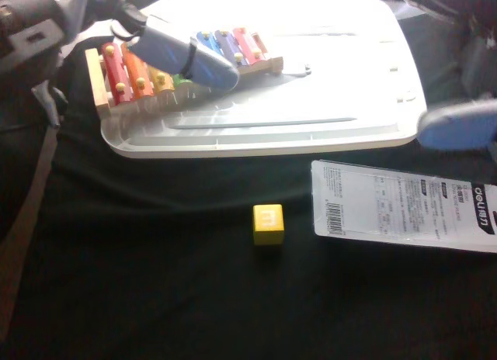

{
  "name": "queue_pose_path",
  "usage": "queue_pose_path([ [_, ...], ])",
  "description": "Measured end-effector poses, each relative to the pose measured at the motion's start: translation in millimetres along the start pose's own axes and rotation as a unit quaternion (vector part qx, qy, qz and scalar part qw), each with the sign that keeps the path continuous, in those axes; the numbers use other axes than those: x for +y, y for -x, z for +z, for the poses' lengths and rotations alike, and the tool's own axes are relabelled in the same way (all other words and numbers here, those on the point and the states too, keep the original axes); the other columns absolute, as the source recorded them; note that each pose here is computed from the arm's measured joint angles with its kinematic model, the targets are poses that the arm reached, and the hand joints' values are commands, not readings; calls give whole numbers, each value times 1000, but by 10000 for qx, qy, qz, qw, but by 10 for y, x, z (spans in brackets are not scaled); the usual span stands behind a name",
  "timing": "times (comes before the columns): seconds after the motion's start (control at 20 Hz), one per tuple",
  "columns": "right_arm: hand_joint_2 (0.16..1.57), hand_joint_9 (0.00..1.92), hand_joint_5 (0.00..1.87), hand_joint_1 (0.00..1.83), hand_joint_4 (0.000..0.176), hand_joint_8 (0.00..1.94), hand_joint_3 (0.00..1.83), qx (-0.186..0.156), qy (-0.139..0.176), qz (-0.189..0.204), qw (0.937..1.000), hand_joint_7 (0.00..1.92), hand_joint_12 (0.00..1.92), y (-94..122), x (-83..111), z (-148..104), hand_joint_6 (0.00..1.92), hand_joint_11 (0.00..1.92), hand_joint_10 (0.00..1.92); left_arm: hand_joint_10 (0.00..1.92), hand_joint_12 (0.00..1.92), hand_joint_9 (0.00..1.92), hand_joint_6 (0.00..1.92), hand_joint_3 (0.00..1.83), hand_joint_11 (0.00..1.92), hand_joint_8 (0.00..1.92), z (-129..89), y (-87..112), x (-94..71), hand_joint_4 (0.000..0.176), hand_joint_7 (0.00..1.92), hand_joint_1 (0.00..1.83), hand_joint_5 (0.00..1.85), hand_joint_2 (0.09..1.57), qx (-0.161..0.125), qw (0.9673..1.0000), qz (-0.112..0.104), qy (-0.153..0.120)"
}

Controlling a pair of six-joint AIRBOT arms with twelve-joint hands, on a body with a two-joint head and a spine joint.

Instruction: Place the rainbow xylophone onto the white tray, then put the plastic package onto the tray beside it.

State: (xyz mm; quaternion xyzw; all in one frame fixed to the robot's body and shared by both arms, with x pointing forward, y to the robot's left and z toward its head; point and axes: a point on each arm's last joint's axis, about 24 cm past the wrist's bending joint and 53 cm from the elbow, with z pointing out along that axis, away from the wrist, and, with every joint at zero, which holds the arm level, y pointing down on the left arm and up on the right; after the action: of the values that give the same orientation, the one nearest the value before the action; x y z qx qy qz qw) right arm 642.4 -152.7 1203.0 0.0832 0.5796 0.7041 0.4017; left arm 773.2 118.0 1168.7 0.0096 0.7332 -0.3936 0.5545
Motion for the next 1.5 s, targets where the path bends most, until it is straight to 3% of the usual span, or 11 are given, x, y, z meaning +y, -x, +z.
queue_pose_path([
  [0.15, 758, 72, 0, 667, 76, 1, 0, 115, -61, -227, 9997, 80, 240, 74, 154, -96, 0, 0, 5, 0, 0, 0, 0, 0, 0, 0, -159, 70, -114, 176, 0, 650, 0, 659, -44, 9995, 276, -170],
  [0.7, 728, 5, 0, 725, 105, 0, 0, 973, -631, -496, 9920, 0, 56, -337, 24, -207, 0, 0, 1, 0, 0, 0, 0, 1, 0, 0, -581, 212, -267, 162, 0, 707, 0, 666, -167, 9956, 863, -338],
  [0.75, 712, 0, 0, 736, 112, 0, 0, 1062, -693, -524, 9905, 0, 10, -378, -10, -219, 0, 0, 0, 0, 0, 0, 0, 2, 0, 0, -590, 210, -286, 169, 0, 730, 0, 669, -168, 9952, 888, -363],
  [0.8, 742, 0, 0, 765, 173, 0, 8, 1130, -772, -523, 9892, 0, 0, -420, -60, -224, 0, 0, 0, 0, 0, 0, 0, 8, 0, 0, -594, 203, -320, 174, 0, 731, 0, 685, -177, 9950, 899, -409],
  [0.95, 690, 0, 0, 731, 176, 0, 0, 1309, -952, -476, 9857, 0, 0, -544, -184, -235, 0, 0, 0, 0, 0, 0, 0, 4, 0, 0, -604, 197, -386, 174, 0, 744, 0, 680, -205, 9941, 938, -500],
  [1.0, 691, 0, 0, 693, 176, 0, 0, 1378, -997, -470, 9843, 0, 0, -595, -222, -237, 0, 0, 0, 0, 0, 0, 0, 3, 0, 0, -605, 198, -388, 139, 0, 732, 0, 679, -207, 9940, 951, -503],
  [1.2, 670, 0, 0, 757, 176, 0, 0, 1471, -1052, -366, 9828, 0, 0, -733, -330, -201, 0, 2, 0, 0, 4, 0, 0, 0, 9, 0, -611, 169, -453, 135, 0, 715, 0, 663, -216, 9935, 937, -608],
  [1.25, 647, 0, 0, 763, 119, 0, 0, 1485, -1059, -358, 9826, 0, 0, -751, -350, -195, 0, 0, 0, 0, 8, 0, 0, 0, 19, 0, -612, 171, -455, 125, 0, 691, 0, 667, -220, 9935, 935, -614],
  [1.4, 634, 0, 0, 773, 61, 0, 0, 1498, -1131, -338, 9816, 0, 1, -785, -430, -181, 0, 2, 0, 0, 7, 0, 0, 5, 16, 0, -615, 146, -438, 96, 0, 631, 0, 680, -198, 9937, 921, -599],
  [1.45, 641, 0, 0, 769, 53, 0, 0, 1491, -1150, -317, 9816, 0, 12, -797, -462, -170, 0, 28, 0, 0, 1, 0, 0, 1, 2, 0, -617, 140, -431, 146, 0, 678, 0, 673, -193, 9939, 909, -593],
  [1.5, 641, 0, 0, 769, 53, 0, 0, 1503, -1180, -310, 9811, 0, 12, -817, -491, -166, 0, 28, 0, 0, 1, 0, 0, 1, 2, 0, -619, 126, -420, 146, 0, 678, 0, 673, -174, 9940, 914, -580],
])
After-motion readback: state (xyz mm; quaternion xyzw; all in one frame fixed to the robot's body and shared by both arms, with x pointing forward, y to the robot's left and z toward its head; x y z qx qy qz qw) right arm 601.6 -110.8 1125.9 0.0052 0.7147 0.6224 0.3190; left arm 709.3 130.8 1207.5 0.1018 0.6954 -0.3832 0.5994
